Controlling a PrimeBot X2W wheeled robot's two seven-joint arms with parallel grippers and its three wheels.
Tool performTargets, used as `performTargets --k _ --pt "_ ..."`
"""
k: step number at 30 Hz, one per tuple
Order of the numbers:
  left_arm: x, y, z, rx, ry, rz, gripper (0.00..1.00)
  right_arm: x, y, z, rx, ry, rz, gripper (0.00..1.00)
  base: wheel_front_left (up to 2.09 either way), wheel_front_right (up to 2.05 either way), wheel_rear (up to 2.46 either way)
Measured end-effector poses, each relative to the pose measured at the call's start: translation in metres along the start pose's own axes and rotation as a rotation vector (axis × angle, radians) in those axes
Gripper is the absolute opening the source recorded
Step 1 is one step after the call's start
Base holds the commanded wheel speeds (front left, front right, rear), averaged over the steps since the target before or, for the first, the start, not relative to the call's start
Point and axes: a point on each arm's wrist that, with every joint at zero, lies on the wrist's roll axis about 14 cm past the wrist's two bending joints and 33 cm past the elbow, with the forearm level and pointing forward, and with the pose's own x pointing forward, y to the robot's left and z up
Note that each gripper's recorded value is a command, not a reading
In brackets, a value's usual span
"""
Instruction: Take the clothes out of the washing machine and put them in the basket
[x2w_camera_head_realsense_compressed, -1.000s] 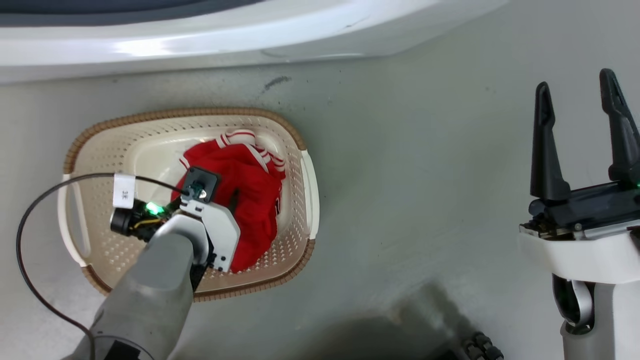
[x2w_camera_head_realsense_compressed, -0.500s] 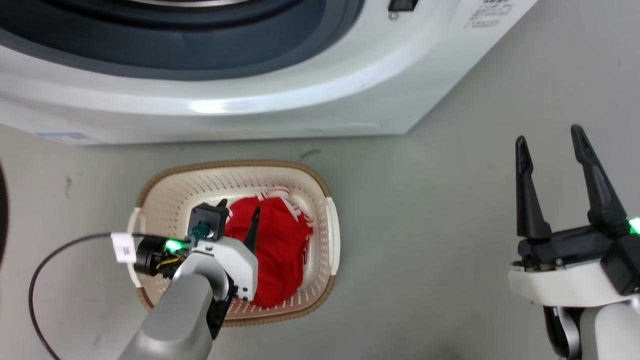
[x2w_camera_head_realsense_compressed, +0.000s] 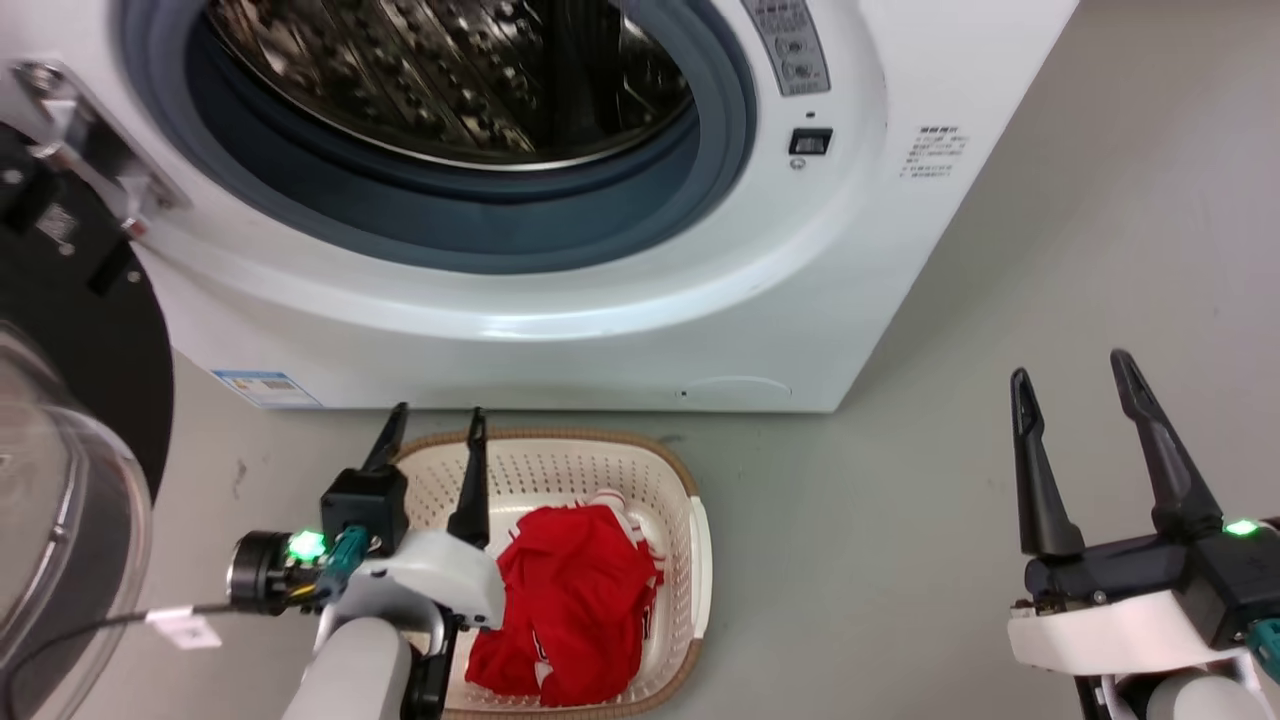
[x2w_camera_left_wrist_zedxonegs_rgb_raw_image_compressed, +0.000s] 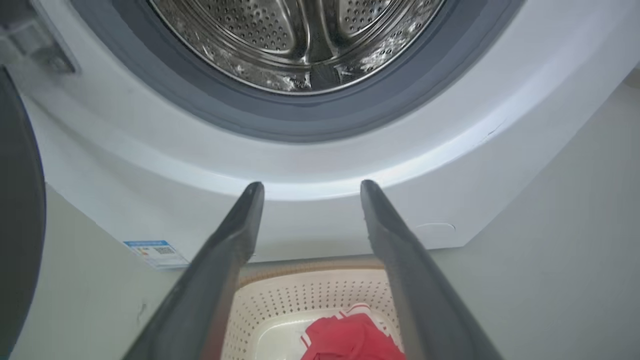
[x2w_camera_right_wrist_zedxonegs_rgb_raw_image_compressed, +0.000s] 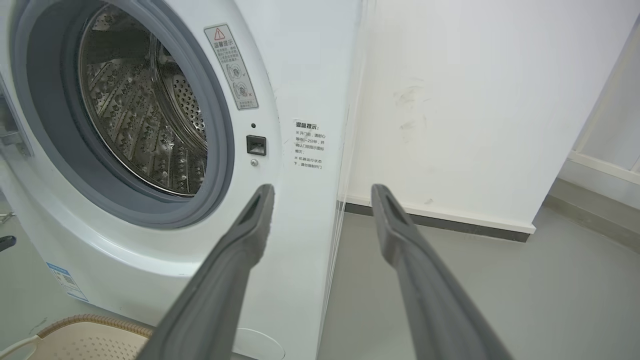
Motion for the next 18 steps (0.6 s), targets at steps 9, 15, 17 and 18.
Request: performTargets --k 9,15,17,18 --pt "-0.039 0.019 0.064 0.024 -0.210 0.109 1.00 -0.021 -0.003 0.018 0.000 -0.028 -0.017 1.00 0.00 0.00 0.00" --pt "-0.065 0.023 0.093 0.049 -0.307 0.139 1.00 -0.037 -0.009 0.024 -0.001 -0.033 -0.039 1.00 0.00 0.00 0.00" --pt "-0.072 0.023 0.098 0.053 -0.327 0.142 1.00 -0.041 -0.009 0.025 -0.001 -0.033 -0.042 1.00 0.00 0.00 0.00" --pt "-0.074 0.023 0.099 0.058 -0.332 0.141 1.00 -0.043 -0.009 0.025 -0.001 -0.033 -0.041 1.00 0.00 0.00 0.00"
